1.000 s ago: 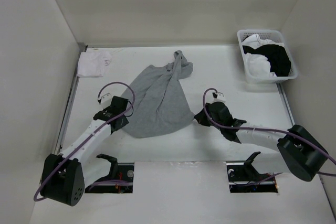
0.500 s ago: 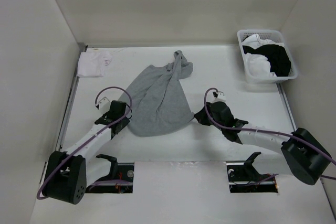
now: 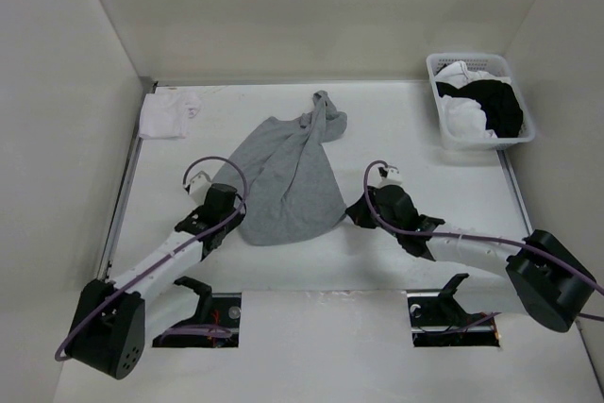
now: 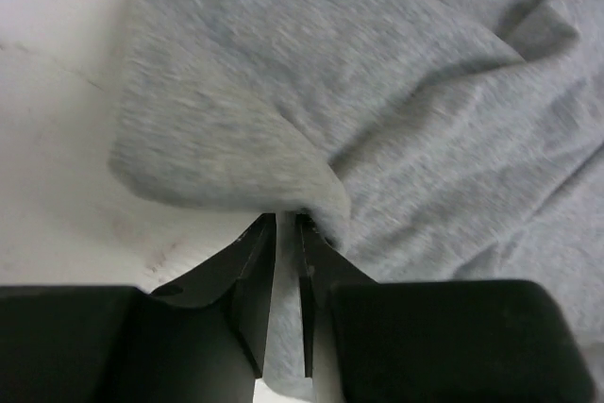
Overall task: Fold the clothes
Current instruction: Flatten the tank top out
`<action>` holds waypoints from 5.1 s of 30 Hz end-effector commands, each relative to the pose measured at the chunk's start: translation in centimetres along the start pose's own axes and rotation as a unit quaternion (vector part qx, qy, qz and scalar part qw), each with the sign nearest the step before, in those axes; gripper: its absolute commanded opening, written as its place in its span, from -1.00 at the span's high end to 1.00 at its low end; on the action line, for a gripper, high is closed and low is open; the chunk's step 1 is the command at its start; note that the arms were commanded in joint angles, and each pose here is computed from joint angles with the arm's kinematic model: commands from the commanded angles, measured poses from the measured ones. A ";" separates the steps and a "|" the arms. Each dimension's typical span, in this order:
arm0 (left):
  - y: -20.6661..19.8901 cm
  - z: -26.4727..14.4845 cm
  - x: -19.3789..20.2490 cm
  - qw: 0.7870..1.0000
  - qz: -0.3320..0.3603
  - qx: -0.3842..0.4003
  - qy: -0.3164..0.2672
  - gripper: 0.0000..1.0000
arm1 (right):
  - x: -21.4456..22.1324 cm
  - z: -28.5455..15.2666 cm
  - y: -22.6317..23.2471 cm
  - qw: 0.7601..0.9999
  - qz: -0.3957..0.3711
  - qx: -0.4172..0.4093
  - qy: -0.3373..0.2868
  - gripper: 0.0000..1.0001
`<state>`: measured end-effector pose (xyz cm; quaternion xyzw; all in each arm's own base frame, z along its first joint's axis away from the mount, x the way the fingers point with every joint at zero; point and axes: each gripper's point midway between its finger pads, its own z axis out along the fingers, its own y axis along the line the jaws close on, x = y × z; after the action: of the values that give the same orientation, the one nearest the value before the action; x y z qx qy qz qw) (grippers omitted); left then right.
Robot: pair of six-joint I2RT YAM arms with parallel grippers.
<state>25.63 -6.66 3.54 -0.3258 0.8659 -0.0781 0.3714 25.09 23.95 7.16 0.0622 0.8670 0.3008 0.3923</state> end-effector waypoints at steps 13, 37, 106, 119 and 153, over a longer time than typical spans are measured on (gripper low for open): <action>0.0 0.3 0.2 1.000 -0.001 -0.002 -0.003 0.41 | 0.1 0.7 2.6 0.999 -0.016 -0.034 -0.003 0.91; 1.8 -8.6 -3.1 0.989 0.107 -0.075 0.070 0.98 | -1.2 -0.6 2.8 0.998 -0.004 -0.048 -0.030 0.98; -11.7 0.6 -8.2 0.996 -0.030 0.080 0.039 0.37 | -10.1 0.5 -4.0 0.993 0.021 0.074 -0.090 0.99; -1.8 -1.2 -3.5 0.992 -0.092 0.090 0.013 0.51 | -9.7 0.7 -2.5 0.994 0.007 0.047 -0.094 0.99; 3.6 -10.2 3.1 0.987 -0.001 -0.038 0.156 0.50 | -7.9 1.0 -1.9 0.997 0.002 0.033 -0.065 0.99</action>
<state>20.96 -8.46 10.10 -0.3258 0.8777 -0.1780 0.3030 31.51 19.92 9.87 0.1030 0.8586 0.2546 0.4328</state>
